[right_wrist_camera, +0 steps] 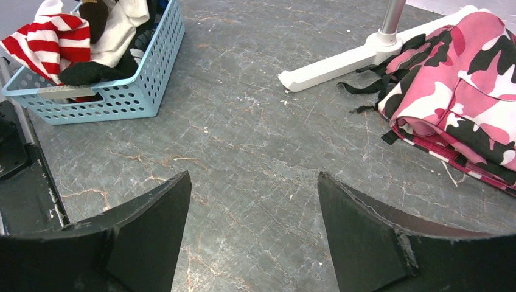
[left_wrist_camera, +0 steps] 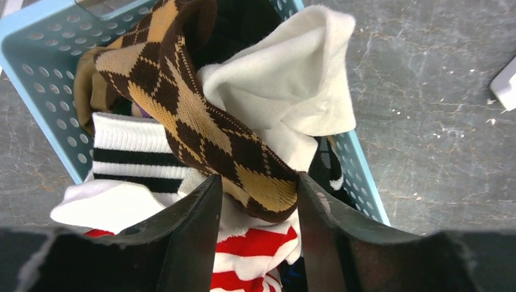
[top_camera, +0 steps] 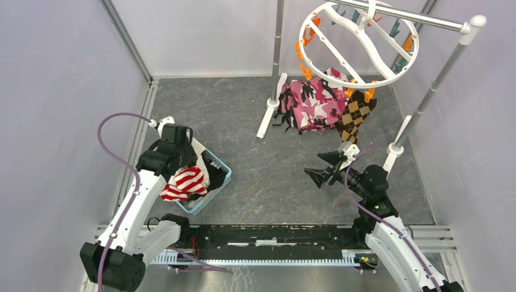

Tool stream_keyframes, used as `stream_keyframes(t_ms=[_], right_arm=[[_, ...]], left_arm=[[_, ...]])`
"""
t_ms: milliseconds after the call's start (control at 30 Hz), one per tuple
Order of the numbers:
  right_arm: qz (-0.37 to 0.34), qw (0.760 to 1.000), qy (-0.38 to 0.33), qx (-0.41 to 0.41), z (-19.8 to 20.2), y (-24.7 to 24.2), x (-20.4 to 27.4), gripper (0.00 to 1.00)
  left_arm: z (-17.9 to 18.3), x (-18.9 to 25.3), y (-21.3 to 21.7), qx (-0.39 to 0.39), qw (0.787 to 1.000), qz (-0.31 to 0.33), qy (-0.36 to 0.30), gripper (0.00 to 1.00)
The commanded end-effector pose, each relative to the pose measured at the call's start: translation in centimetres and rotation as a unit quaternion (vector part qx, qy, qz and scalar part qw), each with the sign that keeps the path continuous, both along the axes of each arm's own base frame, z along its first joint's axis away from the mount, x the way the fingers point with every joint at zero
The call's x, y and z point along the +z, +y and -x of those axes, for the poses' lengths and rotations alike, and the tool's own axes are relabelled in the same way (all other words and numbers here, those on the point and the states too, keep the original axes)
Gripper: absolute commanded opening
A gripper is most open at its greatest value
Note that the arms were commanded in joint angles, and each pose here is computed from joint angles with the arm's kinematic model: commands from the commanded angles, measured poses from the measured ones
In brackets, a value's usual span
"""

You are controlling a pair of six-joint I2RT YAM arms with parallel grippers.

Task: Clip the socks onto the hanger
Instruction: Pick up the sock from the bin.

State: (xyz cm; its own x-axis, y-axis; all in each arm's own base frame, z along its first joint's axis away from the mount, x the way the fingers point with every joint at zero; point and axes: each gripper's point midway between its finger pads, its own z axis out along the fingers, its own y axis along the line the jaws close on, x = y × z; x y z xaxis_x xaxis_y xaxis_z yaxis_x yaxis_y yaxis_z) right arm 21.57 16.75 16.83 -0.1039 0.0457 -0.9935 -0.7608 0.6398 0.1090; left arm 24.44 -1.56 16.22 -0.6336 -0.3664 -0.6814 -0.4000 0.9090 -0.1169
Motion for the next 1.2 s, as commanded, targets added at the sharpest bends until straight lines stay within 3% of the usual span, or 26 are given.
stream_keyframes(t_ms=[0,67,200,267,667,867,1000,1167], right_arm=[[-0.006,1.0,-0.024,0.011,0.2,0.3,1.2,0.82],[-0.005,1.0,-0.023,0.011,0.2,0.3,1.1,0.82],[-0.005,1.0,-0.024,0.009,0.1,0.3,1.1,0.82],[-0.005,1.0,-0.025,0.01,0.1,0.3,1.2,0.82],[-0.007,1.0,-0.026,0.012,0.2,0.3,1.2,0.82],[-0.008,0.999,-0.029,0.015,0.3,0.4,1.5,0.82],[-0.011,0.999,-0.031,0.025,0.6,0.6,1.7,0.82],[-0.015,0.999,-0.038,0.036,0.8,1.0,2.1,0.82]], left_arm=[[-0.7,-1.1,-0.2,0.016,1.0,0.008,0.0,0.52],[-0.8,-1.1,-0.2,0.015,1.0,0.009,-0.003,0.42],[-0.7,1.1,-0.2,0.01,0.999,0.013,-0.032,0.13],[-0.6,2.6,0.0,0.012,0.998,0.014,-0.052,0.08],[0.1,9.6,2.6,0.049,0.989,-0.026,-0.136,0.05],[-0.8,13.9,0.1,-0.043,0.978,0.0,-0.205,0.02],[0.0,18.7,-1.6,-0.14,0.949,-0.02,-0.282,0.02],[1.4,24.3,-6.6,-0.277,0.879,0.027,-0.388,0.02]])
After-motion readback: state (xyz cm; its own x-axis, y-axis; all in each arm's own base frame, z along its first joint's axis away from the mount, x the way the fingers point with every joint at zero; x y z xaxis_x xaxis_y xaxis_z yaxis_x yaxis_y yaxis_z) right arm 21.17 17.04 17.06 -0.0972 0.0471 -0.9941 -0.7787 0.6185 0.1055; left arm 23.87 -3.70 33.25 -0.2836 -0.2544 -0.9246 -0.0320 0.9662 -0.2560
